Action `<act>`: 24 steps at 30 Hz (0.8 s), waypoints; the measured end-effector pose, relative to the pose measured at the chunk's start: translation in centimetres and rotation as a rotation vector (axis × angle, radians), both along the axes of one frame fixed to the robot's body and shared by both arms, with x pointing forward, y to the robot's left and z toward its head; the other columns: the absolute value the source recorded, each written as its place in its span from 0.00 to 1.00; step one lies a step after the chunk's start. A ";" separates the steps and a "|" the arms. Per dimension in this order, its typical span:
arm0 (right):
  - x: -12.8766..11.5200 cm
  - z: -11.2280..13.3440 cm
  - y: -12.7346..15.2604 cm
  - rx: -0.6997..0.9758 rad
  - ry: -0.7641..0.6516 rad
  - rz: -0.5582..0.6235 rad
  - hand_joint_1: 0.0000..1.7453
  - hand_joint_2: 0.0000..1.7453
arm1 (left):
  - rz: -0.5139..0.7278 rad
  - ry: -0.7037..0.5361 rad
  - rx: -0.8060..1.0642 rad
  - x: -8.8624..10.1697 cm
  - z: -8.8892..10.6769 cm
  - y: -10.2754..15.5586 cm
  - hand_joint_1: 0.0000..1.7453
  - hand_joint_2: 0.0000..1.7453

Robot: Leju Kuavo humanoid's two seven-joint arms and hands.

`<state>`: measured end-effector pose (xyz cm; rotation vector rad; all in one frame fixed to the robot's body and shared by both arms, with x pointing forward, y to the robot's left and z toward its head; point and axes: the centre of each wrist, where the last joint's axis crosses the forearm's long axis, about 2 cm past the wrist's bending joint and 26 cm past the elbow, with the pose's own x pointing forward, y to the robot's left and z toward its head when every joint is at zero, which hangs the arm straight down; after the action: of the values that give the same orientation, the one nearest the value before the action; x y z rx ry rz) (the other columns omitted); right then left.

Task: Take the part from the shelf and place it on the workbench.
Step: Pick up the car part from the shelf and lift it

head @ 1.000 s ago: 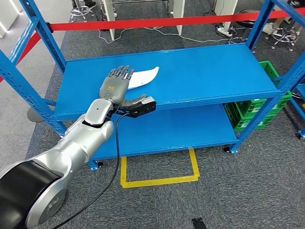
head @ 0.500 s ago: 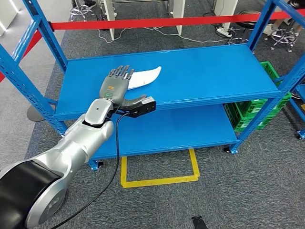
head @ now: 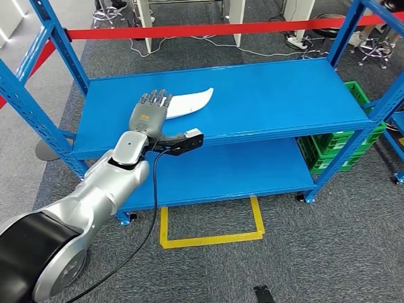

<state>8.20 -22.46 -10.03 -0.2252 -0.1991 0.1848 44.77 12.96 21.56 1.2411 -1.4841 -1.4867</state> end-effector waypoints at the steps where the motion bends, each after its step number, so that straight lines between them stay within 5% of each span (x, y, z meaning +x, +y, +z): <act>1: 0.0 0.0 0.0 0.000 0.000 0.000 0.00 1.00 | 0.005 0.005 0.006 0.0 0.0 0.0 0.00 1.00; 12: 0.0 0.0 0.0 -0.001 0.000 0.003 0.00 1.00 | 0.070 0.074 0.084 0.1 -0.3 0.3 0.00 1.00; 16: 0.0 0.0 0.0 -0.002 0.000 0.007 0.00 1.00 | 0.084 0.092 0.087 0.1 -0.5 0.5 0.00 0.00; 24: 0.0 0.0 0.0 -0.004 0.001 0.016 0.00 1.00 | 0.058 0.053 0.026 -0.2 -1.2 0.9 0.00 0.00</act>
<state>8.25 -22.46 -10.02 -0.2280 -0.1995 0.2009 44.61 13.85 20.34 1.2401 -1.3869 -1.4936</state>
